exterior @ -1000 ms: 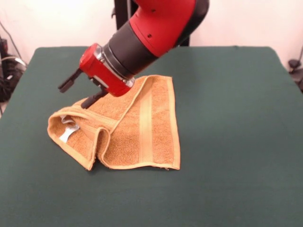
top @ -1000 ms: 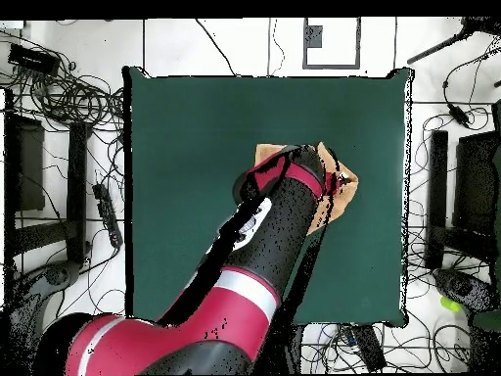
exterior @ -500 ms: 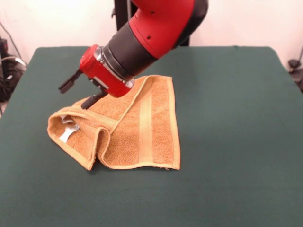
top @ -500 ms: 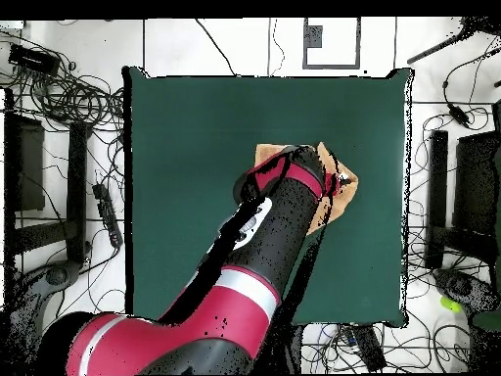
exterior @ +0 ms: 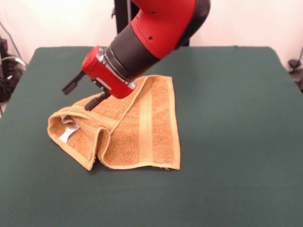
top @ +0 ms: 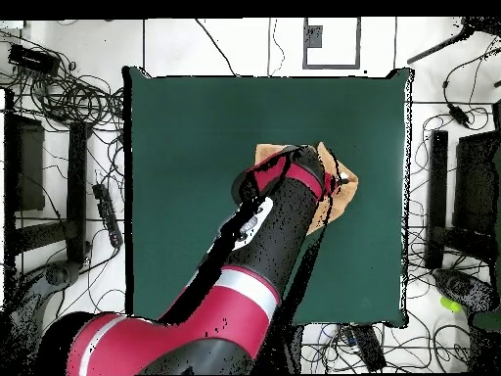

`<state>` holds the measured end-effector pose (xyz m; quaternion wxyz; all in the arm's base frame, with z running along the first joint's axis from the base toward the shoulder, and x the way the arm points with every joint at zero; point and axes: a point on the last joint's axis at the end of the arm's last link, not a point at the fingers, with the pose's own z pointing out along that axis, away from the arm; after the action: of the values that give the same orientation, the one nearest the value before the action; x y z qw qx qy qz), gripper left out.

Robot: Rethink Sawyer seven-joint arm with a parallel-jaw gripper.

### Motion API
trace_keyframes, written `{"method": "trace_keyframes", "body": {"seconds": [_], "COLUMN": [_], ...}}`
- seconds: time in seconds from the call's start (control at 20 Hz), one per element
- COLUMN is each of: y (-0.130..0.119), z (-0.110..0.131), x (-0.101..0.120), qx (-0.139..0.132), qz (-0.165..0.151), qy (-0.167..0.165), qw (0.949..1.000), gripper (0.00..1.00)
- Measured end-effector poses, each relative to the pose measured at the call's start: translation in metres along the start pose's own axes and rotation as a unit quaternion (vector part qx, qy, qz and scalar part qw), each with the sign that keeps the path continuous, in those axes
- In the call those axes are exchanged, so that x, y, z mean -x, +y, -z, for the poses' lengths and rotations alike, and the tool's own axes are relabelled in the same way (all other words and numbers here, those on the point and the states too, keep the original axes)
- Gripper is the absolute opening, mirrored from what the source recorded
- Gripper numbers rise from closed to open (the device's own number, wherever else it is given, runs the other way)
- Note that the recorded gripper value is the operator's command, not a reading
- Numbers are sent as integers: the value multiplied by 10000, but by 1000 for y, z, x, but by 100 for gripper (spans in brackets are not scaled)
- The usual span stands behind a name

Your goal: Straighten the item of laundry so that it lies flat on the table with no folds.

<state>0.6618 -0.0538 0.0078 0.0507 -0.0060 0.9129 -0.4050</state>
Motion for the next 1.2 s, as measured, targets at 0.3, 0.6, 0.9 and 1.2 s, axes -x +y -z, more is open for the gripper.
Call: {"method": "trace_keyframes", "body": {"seconds": [0.3, 0.6, 0.9, 1.2], "y": [13, 29, 47, 59], "z": [5, 12, 19, 12], "x": [3, 7, 10, 3], "qx": [225, 490, 761, 803], "qz": [-239, -488, -724, -736], "qy": [89, 190, 302, 417], "qw": [9994, 9974, 9940, 9932], "gripper": [100, 100, 100, 100]}}
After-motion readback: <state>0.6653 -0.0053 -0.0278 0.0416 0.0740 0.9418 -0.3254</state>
